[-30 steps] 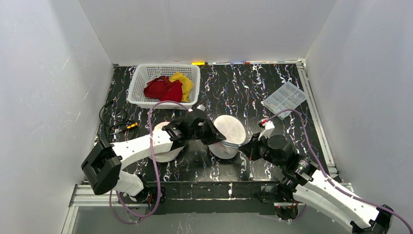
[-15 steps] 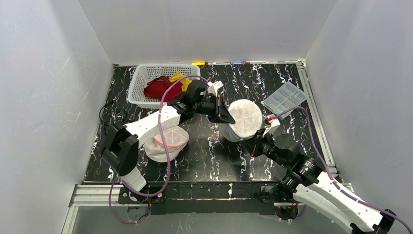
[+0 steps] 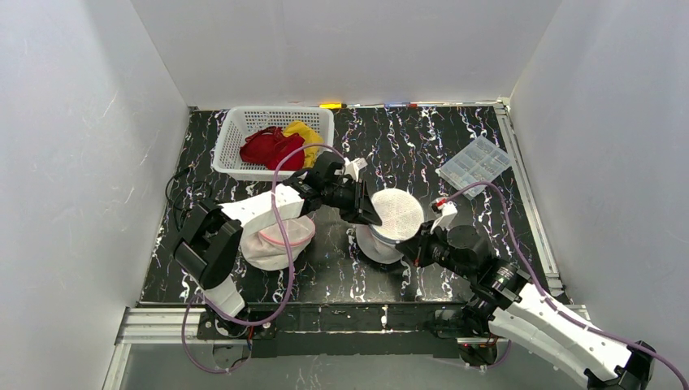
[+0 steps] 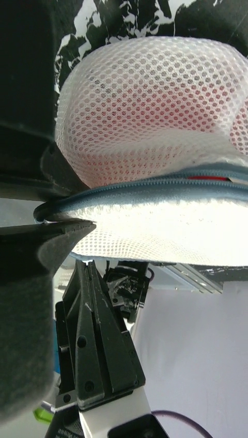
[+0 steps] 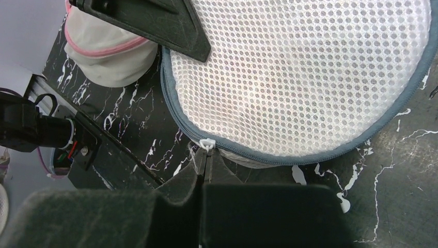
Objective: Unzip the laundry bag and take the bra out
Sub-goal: Unzip the laundry bag at the center of the board.
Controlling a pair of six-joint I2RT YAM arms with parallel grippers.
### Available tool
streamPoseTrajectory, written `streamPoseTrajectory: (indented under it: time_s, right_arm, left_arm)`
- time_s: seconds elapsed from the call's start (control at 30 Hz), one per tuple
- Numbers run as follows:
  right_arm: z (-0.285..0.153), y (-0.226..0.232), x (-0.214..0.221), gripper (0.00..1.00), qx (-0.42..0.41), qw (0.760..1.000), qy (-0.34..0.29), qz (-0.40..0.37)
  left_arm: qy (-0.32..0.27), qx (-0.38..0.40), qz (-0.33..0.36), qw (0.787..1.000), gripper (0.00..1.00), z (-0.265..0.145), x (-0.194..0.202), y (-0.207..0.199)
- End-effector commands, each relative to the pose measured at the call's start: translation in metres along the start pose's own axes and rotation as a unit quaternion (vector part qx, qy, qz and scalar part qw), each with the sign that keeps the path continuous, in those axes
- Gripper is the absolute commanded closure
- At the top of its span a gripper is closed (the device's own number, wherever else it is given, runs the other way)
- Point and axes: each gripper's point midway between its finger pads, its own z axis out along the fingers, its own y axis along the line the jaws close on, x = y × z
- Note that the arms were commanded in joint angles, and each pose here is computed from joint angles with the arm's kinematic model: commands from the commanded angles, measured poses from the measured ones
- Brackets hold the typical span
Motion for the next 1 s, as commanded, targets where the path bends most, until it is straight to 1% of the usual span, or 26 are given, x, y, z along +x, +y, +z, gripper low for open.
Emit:
streamPoseTrajectory:
  time_s: [0.0, 0.07, 0.13, 0.23, 0.27, 0.3, 0.37, 0.47, 0.57, 0.63, 0.67, 0.83, 0.97]
  right_arm:
    - [0.005, 0.011, -0.010, 0.99, -0.023, 0.999, -0.022, 0.005]
    - [0.006, 0.011, -0.009, 0.99, -0.024, 0.999, -0.020, 0.005]
    - [0.006, 0.012, -0.010, 0.99, -0.026, 0.999, -0.021, 0.005]
    - [0.006, 0.013, -0.011, 0.99, -0.029, 0.999, -0.022, 0.005]
    - [0.006, 0.014, -0.011, 0.99, -0.031, 0.999, -0.022, 0.005]
    - [0.006, 0.015, -0.011, 0.99, -0.031, 0.999, -0.022, 0.004]
    - [0.007, 0.016, -0.012, 0.99, -0.034, 0.999, -0.022, 0.004]
    - [0.009, 0.017, -0.011, 0.99, -0.038, 0.999, -0.019, 0.003]
    - [0.012, 0.020, -0.010, 0.99, -0.044, 0.999, -0.017, 0.001]
    - [0.014, 0.021, -0.010, 0.99, -0.047, 0.999, -0.015, -0.002]
    - [0.015, 0.022, -0.010, 0.99, -0.049, 0.999, -0.014, -0.003]
    - [0.016, 0.025, -0.010, 0.99, -0.056, 0.998, -0.013, -0.004]
    - [0.015, 0.026, -0.009, 0.99, -0.058, 0.998, -0.014, -0.005]
  left_arm:
    - [-0.028, -0.009, 0.020, 0.999, 0.74, -0.013, -0.004, -0.006]
    - [-0.034, -0.020, 0.018, 0.999, 0.53, -0.019, -0.003, -0.007]
    - [-0.040, -0.038, 0.014, 0.998, 0.37, -0.028, 0.001, -0.006]
    - [-0.053, -0.048, 0.013, 0.997, 0.26, -0.043, 0.010, -0.008]
    - [-0.056, -0.058, 0.005, 0.997, 0.21, -0.048, 0.015, -0.004]
    - [-0.061, -0.071, -0.005, 0.996, 0.18, -0.054, 0.021, 0.001]
    - [-0.072, -0.090, -0.022, 0.993, 0.16, -0.064, 0.029, 0.006]
    - [-0.105, -0.104, -0.058, 0.987, 0.12, -0.077, 0.039, 0.008]
    - [-0.123, -0.105, -0.066, 0.985, 0.10, -0.071, 0.053, 0.004]
    - [-0.132, -0.110, -0.070, 0.983, 0.05, -0.065, 0.057, -0.002]
    - [-0.138, -0.113, -0.076, 0.981, 0.04, -0.061, 0.057, -0.003]
    - [-0.203, -0.088, -0.140, 0.965, 0.03, -0.050, 0.037, -0.007]
    - [-0.225, -0.094, -0.183, 0.953, 0.02, -0.040, 0.025, -0.009]
